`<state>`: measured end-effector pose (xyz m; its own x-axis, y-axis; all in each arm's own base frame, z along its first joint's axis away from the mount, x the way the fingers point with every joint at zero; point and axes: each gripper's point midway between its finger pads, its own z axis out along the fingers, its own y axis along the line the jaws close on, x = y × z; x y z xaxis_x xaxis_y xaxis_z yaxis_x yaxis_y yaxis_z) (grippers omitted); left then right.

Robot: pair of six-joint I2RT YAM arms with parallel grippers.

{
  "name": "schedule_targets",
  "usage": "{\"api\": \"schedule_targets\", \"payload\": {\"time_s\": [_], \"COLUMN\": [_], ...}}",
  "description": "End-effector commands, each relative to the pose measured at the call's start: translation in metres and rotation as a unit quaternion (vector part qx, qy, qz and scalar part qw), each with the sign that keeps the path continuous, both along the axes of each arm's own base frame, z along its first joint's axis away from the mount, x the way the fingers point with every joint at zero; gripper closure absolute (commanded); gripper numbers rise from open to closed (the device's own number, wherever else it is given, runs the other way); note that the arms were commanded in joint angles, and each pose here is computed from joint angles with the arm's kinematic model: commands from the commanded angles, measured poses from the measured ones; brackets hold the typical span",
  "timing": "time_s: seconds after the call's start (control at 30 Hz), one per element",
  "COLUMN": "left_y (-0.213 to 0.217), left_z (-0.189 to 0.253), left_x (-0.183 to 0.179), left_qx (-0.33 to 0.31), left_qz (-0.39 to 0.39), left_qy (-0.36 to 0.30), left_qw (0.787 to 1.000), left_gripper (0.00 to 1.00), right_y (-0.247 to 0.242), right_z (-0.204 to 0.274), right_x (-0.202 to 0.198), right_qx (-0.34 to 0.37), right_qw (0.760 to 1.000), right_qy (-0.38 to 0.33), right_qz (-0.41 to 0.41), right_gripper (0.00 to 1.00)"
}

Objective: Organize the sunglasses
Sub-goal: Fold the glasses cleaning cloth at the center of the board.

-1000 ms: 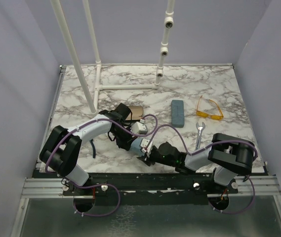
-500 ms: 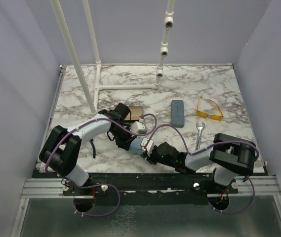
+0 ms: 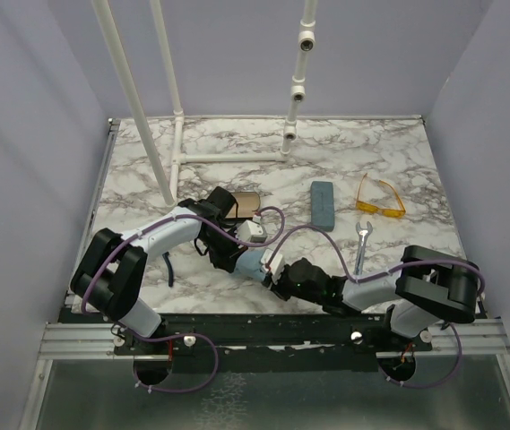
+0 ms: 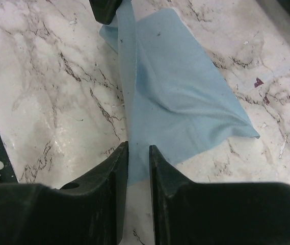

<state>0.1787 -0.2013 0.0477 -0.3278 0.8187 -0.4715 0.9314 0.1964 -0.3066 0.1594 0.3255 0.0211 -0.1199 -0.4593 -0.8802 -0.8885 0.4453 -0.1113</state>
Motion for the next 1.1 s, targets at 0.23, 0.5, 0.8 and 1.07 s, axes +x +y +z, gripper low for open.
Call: {"api": "schedule_targets", "payload": {"time_s": [0.23,0.5,0.8,1.07], "left_y": [0.005,0.010,0.026,0.029], "left_z": [0.003,0.000,-0.010,-0.016], "left_x": [-0.001,-0.005,-0.045,-0.063], "left_qx": [0.003,0.011,0.085,0.091], "left_qz": [-0.008,-0.019,-0.132,-0.156], "left_qy": [-0.010,-0.007,-0.023,0.013], "left_qw": [1.000,1.000,0.987,0.983], "left_gripper": [1.00,1.00,1.00,1.00], "right_y": [-0.010,-0.012,0.000,-0.012], "right_z": [-0.008,0.000,0.011,0.011], "right_x": [-0.003,-0.009,-0.035,-0.066], "right_qx": [-0.016,-0.011,-0.043,-0.054], "right_qw": [1.000,1.000,0.994,0.983], "right_qy": [0.015,0.025,0.057,0.111], "right_qz": [-0.017,-0.009,0.087,0.137], "right_gripper": [0.83,0.99,1.00,1.00]}}
